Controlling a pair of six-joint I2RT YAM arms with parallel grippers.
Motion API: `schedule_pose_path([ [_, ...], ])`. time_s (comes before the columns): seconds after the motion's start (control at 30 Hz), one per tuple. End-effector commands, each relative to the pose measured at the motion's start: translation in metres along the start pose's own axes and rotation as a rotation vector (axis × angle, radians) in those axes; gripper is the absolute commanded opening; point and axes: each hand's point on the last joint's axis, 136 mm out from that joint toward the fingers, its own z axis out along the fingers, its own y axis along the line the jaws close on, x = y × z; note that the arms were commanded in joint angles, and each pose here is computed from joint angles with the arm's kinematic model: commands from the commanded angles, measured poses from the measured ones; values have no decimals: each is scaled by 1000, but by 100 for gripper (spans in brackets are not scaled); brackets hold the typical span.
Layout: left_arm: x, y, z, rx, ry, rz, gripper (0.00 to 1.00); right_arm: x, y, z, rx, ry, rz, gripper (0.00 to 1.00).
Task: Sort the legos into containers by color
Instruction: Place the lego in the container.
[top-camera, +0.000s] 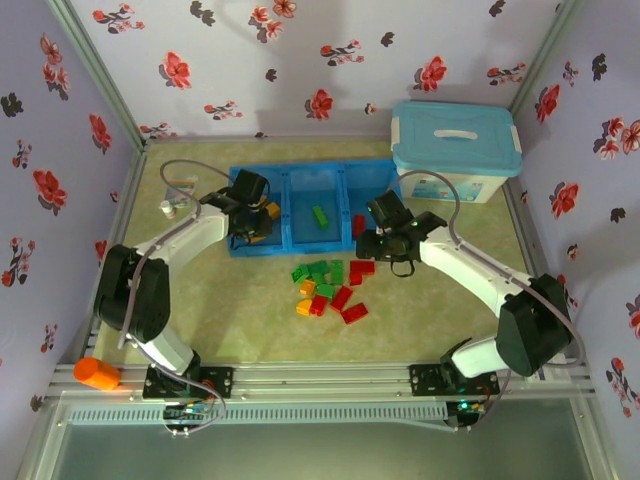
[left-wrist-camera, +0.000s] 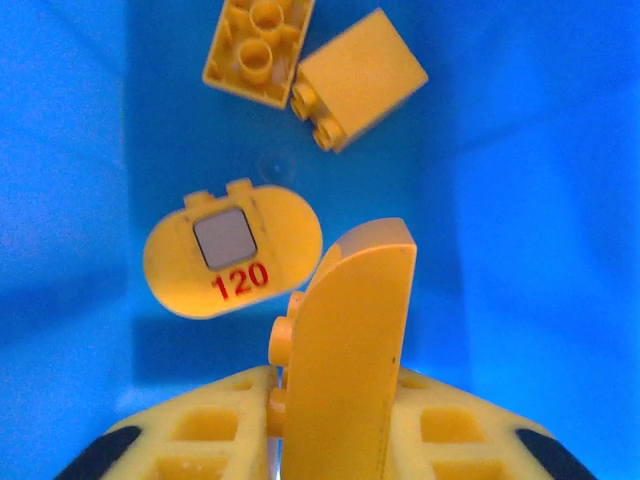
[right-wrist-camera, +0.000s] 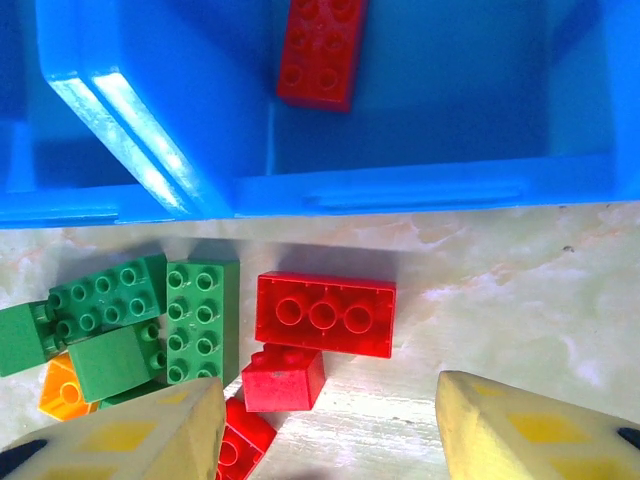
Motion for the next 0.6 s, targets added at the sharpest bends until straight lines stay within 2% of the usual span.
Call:
schedule_pose_path([
  [0.0, -18, -5, -6, 15, -7, 20, 48, 4, 6, -4, -17, 1, 7, 58],
  [0.03, -20, -5, -9, 15, -9, 20, 59, 3, 8, -4, -18, 0, 1, 58],
  [0.1, -23, -6, -13, 20, -19, 15, 67, 3, 11, -4, -15, 6, -12, 59],
  [0.3, -17, -4, -33, 44, -48, -7, 68, 2, 34, -3, -34, 15, -74, 60],
  [0.57, 9, 9, -63, 82, -110, -44, 66, 10, 76, 12, -58, 65, -181, 60],
])
